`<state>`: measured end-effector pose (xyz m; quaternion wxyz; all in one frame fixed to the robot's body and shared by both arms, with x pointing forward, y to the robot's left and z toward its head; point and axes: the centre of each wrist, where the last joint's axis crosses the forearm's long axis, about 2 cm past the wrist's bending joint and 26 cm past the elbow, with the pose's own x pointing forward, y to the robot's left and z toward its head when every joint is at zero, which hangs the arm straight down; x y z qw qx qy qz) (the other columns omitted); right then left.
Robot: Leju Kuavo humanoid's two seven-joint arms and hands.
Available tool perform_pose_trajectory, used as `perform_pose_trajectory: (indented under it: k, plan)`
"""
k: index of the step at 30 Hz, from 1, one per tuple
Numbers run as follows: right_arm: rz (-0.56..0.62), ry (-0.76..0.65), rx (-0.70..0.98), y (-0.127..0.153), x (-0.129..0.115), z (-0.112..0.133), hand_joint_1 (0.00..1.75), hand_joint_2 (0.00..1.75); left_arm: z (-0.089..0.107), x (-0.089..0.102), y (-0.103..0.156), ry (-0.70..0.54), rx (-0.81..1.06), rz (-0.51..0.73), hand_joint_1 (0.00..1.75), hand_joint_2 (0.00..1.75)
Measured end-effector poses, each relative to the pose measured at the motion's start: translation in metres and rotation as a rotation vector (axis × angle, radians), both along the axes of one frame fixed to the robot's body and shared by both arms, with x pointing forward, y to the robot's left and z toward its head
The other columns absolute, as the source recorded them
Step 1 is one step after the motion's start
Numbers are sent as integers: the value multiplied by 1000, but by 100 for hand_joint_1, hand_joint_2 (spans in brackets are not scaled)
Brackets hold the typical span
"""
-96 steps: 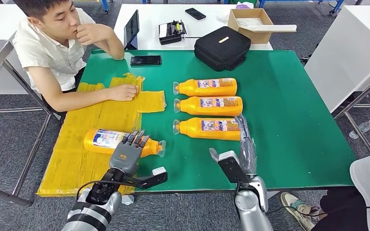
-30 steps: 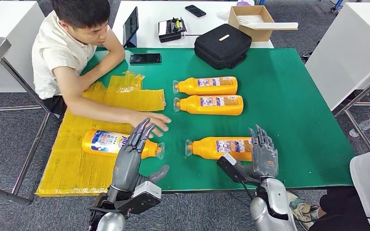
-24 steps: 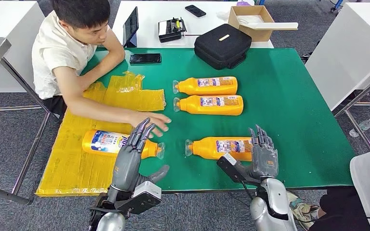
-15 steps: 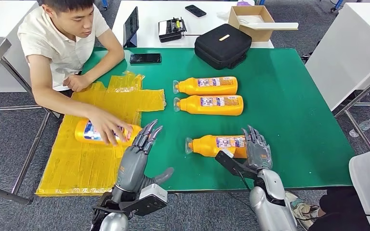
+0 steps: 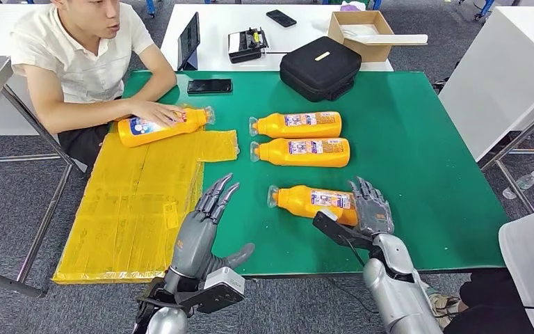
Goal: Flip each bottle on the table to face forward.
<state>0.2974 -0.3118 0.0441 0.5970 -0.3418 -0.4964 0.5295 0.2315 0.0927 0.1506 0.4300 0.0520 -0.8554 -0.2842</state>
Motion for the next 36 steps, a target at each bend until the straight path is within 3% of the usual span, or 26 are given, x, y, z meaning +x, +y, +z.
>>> perform_pose_trajectory:
  k: [11,18,24,30,36]
  plan:
    - [8,44,33,-17,2,-3,175,175,-1,0,-1,3,0,-9,0,175]
    - [4,86,227,-28,-5,-8,175,175,-1,0,-2,24,-32,-41,0,175]
    - [-8,77,415,-29,-49,-16,175,175,-4,-3,-1,135,-158,-107,0,175]
    - [13,67,464,-19,-88,-10,175,175,-6,-5,1,203,-230,-122,0,175]
    - [93,6,580,7,-117,8,175,175,-16,-12,8,428,-414,-116,0,175]
